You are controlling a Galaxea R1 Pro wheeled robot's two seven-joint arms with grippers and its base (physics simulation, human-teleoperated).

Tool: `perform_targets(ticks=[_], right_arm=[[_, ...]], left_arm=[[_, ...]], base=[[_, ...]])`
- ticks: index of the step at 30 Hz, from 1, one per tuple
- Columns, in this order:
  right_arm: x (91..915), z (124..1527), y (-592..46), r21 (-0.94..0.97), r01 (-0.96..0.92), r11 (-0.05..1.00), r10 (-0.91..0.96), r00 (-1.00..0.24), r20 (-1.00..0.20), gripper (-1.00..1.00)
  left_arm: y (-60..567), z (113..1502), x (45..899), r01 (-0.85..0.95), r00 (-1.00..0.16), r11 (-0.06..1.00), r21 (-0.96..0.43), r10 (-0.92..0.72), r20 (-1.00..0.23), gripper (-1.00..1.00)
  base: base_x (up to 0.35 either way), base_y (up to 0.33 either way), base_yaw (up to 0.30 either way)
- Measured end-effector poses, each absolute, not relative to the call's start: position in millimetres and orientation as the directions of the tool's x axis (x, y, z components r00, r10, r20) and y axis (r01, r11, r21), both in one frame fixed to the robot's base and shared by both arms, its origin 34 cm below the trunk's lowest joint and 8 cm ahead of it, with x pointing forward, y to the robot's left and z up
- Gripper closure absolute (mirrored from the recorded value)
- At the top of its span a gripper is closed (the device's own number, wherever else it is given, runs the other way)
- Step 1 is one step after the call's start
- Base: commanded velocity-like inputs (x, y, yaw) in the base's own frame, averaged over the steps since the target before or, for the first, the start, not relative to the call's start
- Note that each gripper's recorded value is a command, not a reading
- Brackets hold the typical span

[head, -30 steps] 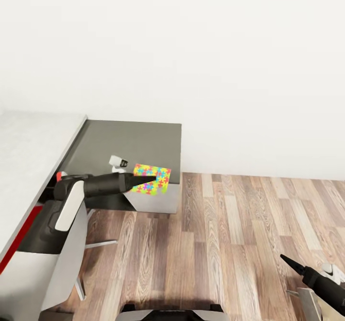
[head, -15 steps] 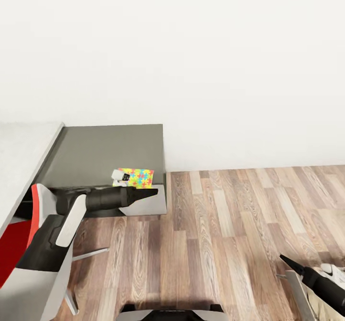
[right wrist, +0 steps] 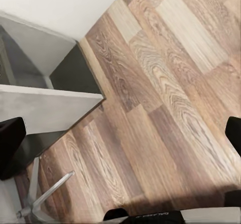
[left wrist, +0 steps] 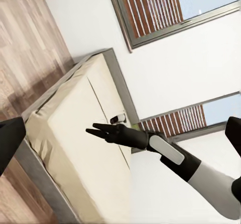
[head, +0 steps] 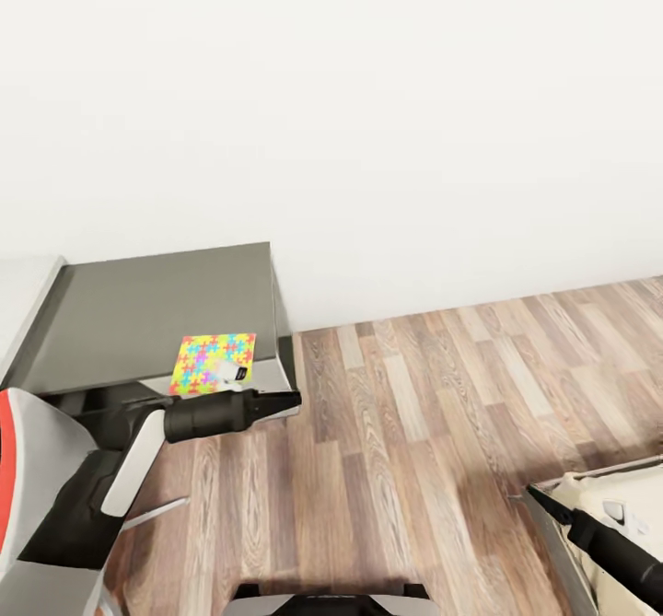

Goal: Put all the toys in the child's room - the three board games (two on the bed and one on the table), the two jigsaw puzzles on the table, and the tennis ball on the table - inside the toy box on the table in the child's room.

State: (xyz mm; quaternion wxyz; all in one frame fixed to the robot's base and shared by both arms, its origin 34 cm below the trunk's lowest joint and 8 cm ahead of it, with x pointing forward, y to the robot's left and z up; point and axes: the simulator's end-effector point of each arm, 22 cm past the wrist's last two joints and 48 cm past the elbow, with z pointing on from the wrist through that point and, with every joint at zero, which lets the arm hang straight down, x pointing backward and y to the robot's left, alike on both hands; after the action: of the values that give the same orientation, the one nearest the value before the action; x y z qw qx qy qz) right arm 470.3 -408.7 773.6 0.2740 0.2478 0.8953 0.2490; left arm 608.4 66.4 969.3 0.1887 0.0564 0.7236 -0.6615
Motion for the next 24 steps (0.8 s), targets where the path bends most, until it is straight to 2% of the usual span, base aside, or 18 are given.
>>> perform_targets(ticks=[9,14,19,24], right_arm=[[468,767,-387,0.595,0.294,0.748,0.568,-0.747,-0.344,-1.00],[487,785,-366,0.618,0.222,0.754,0.532,-0.758,-0.376,-1.00],[513,804,-349,0.642,0.153,0.751,0.503,-0.763,-0.406,-1.00],[532,819,-327,0.687,0.135,0.714,0.492,-0.795,-0.355,-1.00]], left_arm=[[69,954,592,0.297,-0.932,0.130,-0.946,-0.175,-0.317,-1.00],[83,954,602,0.310,-0.915,0.150,-0.939,-0.222,-0.338,-1.00],[93,952,607,0.306,-0.907,0.164,-0.938,-0.249,-0.340,-1.00],[102,948,608,0.295,-0.902,0.182,-0.938,-0.271,-0.337,-1.00]], base=[[-0.103,-0.060,-0.280],[-0.057,-0.024,-0.277],[-0.013,-0.005,-0.123],[-0.004,-0.002,-0.036]])
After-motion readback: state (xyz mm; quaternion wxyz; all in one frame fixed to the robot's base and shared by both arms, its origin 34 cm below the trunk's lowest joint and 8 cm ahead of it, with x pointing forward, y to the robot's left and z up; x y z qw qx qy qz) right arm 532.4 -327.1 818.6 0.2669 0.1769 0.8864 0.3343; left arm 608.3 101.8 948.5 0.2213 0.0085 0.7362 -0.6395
